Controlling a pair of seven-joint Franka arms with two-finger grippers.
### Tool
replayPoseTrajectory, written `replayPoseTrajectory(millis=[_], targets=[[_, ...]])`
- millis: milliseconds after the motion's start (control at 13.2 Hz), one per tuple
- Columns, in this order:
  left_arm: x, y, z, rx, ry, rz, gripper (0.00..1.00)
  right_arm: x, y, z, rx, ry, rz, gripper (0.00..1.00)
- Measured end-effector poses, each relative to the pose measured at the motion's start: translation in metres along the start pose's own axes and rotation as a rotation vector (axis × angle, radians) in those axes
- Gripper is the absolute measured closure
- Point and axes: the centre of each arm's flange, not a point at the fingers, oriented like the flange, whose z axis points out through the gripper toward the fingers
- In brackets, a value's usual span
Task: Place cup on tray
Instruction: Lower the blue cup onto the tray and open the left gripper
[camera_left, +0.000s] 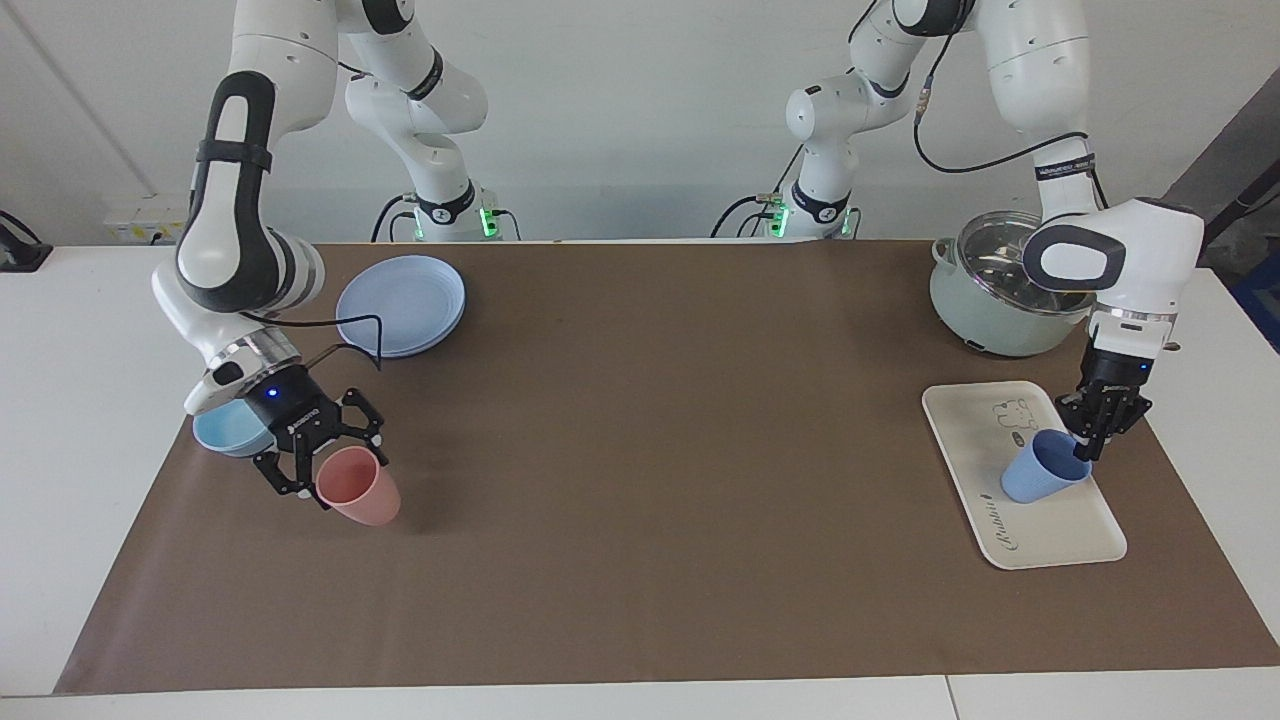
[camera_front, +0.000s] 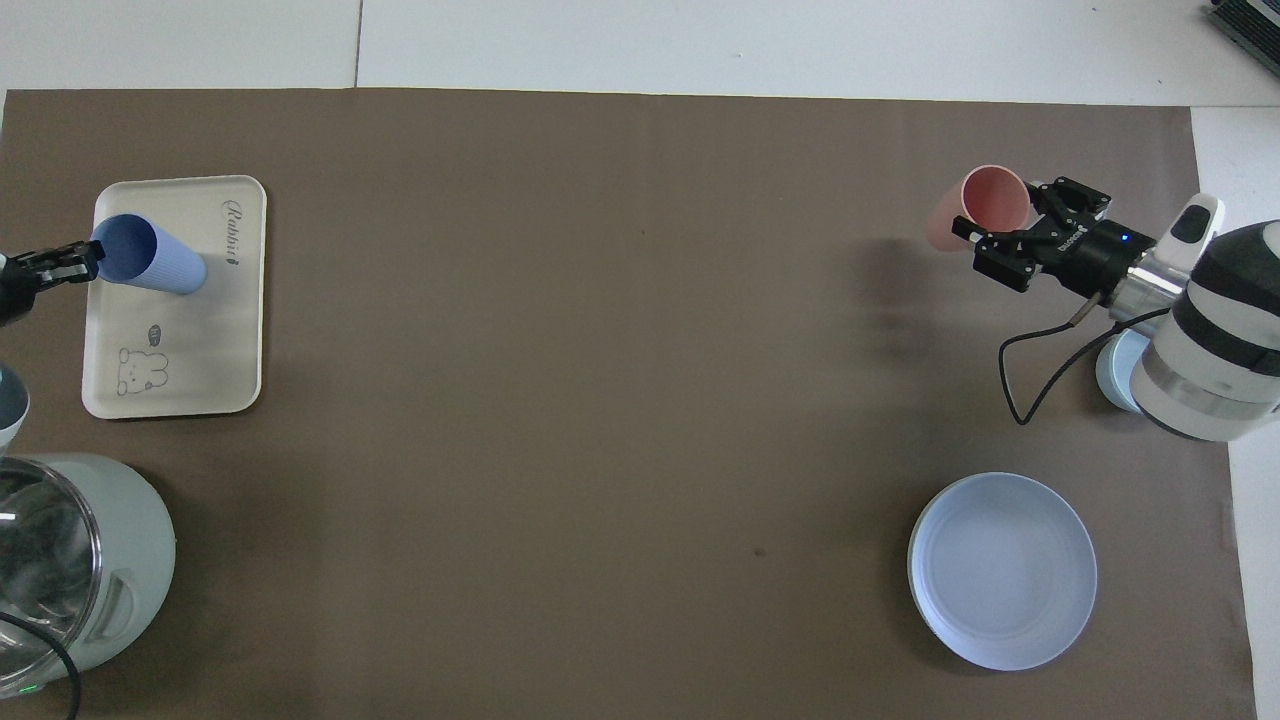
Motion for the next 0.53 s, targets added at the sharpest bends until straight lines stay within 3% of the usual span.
replayPoseTrajectory(millis=[228, 456, 532], targets=[[0.012, 0.003, -0.003, -0.046, -0.02, -0.005, 0.38, -0.025, 0.008, 0.005, -0.007, -0.01, -0.051, 0.14], [0.03, 0.0, -0.019, -0.178, -0.133, -0.003, 0.01, -0.033, 0.006, 0.006, -0.003, -0.021, -0.093, 0.14], [0.037, -0.002, -0.03, -0.202, -0.192, 0.016, 0.0, -0.037, 0.005, 0.006, 0.0, -0.025, -0.097, 0.14]])
